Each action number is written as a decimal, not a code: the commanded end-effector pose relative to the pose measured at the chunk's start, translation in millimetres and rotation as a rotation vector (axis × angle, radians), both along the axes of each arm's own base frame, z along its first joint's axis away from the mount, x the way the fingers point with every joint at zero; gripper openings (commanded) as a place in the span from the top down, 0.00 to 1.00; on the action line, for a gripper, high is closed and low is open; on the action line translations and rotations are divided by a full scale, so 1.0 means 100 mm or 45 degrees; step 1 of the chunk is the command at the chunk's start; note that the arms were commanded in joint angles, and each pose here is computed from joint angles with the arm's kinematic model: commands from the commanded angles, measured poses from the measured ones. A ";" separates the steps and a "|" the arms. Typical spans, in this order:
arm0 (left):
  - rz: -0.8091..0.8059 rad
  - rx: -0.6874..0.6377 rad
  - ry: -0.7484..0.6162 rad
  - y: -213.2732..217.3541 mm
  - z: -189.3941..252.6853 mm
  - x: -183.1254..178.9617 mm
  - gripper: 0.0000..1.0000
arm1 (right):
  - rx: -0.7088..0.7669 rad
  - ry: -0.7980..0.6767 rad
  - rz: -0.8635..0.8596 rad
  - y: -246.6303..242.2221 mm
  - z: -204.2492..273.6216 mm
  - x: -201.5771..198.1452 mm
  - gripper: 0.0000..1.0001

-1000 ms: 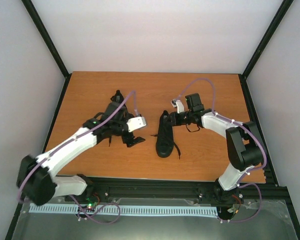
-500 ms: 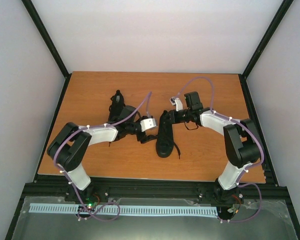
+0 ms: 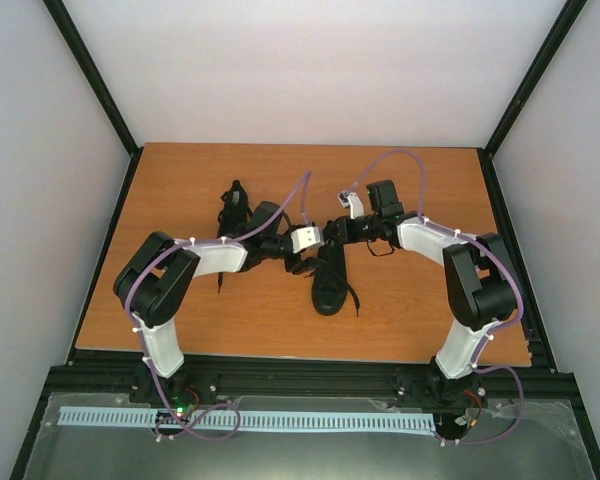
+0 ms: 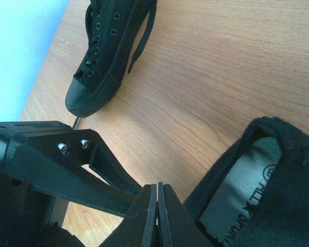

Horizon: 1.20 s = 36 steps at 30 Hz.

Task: Tie the shoes
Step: Cross the shoelace with the shoelace.

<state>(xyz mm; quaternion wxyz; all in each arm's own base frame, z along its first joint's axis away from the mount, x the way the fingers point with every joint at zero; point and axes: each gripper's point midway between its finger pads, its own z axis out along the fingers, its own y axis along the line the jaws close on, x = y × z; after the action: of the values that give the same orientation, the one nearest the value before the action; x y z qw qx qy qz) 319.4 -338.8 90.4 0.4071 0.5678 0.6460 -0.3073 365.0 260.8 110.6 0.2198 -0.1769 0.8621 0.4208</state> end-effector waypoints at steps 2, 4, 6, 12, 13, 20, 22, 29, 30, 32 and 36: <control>-0.042 -0.060 -0.047 -0.11 0.17 0.10 0.35 | 0.028 -0.030 0.028 0.08 0.06 0.04 0.97; -0.071 -0.052 -0.058 -0.12 0.16 0.08 0.36 | 0.029 -0.031 0.032 0.08 0.06 0.04 0.97; -0.163 0.008 -0.134 -0.08 0.09 0.00 0.32 | 0.024 -0.035 0.033 0.08 0.08 0.04 0.97; -0.440 0.203 -0.383 0.11 -0.16 -0.07 0.17 | 0.033 -0.032 0.046 0.09 0.08 0.02 0.97; -0.434 0.201 -0.376 0.07 -0.17 -0.02 0.17 | 0.034 -0.032 0.046 0.08 0.08 0.02 0.97; -0.371 0.159 -0.335 -0.06 -0.10 0.12 0.21 | 0.033 -0.035 0.033 0.08 0.08 0.03 0.97; -0.361 0.136 -0.310 -0.09 -0.05 0.10 0.22 | 0.034 -0.037 0.033 0.08 0.09 0.04 0.97; -0.342 0.046 -0.124 -0.14 0.11 -0.03 0.25 | 0.030 -0.041 0.035 0.08 0.09 0.04 0.97; -0.337 0.039 -0.099 -0.14 0.12 -0.05 0.25 | 0.031 -0.041 0.034 0.08 0.09 0.04 0.97; -0.331 0.028 -0.078 -0.15 0.12 -0.06 0.26 | 0.030 -0.037 0.031 0.08 0.08 0.04 0.97; -0.259 -0.003 -0.051 -0.23 0.14 0.02 0.33 | 0.031 -0.039 0.031 0.07 0.08 0.03 0.97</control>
<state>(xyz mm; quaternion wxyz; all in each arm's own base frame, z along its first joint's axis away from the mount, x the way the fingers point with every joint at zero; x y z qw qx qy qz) 313.7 -346.0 76.9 0.3598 0.6606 0.5801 -0.3125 364.6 262.6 112.3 0.2179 -0.1795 0.8593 0.4265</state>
